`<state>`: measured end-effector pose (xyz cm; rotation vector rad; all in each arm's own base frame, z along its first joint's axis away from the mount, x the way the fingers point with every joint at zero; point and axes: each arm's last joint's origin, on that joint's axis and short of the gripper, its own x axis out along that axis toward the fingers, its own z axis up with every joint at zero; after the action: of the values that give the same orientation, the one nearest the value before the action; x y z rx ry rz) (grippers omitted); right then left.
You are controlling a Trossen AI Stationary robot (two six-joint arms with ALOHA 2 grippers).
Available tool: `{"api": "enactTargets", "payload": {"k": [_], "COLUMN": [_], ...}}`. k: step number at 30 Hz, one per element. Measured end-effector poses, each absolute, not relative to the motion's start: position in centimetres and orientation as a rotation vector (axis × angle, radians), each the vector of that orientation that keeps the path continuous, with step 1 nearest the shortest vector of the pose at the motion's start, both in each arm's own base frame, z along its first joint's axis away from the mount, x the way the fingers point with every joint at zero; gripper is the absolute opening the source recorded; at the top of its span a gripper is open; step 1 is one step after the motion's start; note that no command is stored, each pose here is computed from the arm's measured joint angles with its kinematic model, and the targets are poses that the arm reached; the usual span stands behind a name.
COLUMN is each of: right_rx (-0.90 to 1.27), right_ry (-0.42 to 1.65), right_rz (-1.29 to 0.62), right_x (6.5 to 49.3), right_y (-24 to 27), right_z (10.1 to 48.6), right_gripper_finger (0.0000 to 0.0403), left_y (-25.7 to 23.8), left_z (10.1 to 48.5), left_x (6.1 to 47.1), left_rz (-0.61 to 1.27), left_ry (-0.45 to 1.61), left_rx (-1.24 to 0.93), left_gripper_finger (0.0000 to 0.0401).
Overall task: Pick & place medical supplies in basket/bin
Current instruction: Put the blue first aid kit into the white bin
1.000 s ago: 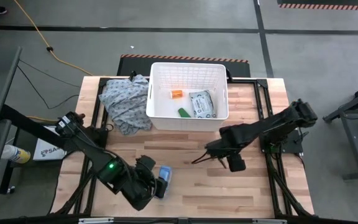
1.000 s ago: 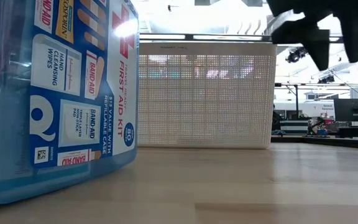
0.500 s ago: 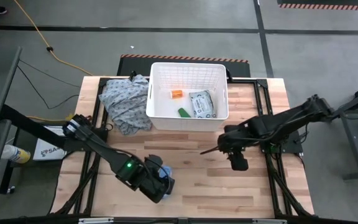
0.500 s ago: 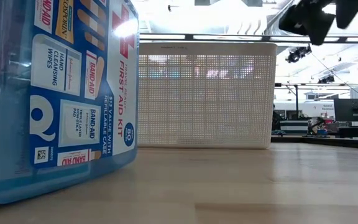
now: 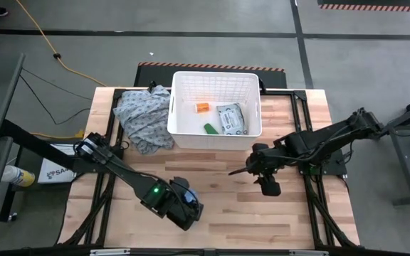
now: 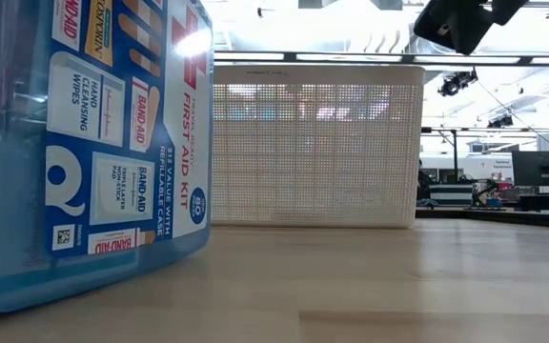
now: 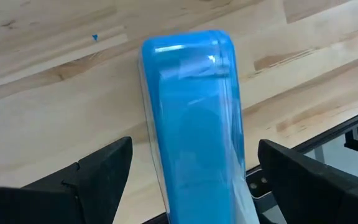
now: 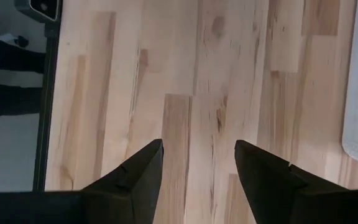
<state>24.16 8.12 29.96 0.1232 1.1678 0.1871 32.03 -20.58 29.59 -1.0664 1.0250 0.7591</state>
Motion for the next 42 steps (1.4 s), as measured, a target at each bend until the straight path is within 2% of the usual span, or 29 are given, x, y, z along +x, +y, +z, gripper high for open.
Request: {"api": "enactTargets", "payload": {"k": [34, 38, 42], "right_rx": [0.13, 0.127, 0.125], "right_ry": [1.116, 1.109, 1.105], "right_rz": [0.201, 0.204, 0.206], "right_x": [24.6, 24.7, 24.7], "right_y": [8.3, 8.3, 8.3], "right_z": [30.2, 30.2, 30.2], "right_gripper_finger": [0.0177, 0.0173, 0.0173], "left_y": [-21.1, -21.2, -21.2], "left_z": [24.1, 23.6, 23.7], "left_x": [34.6, 34.8, 34.9], "left_rz": [0.837, 0.842, 0.841], "left_ry": [1.185, 1.18, 1.175], "left_rx": [-0.978, -0.982, -0.987], "left_gripper_finger": [0.038, 0.0352, 0.0291]}}
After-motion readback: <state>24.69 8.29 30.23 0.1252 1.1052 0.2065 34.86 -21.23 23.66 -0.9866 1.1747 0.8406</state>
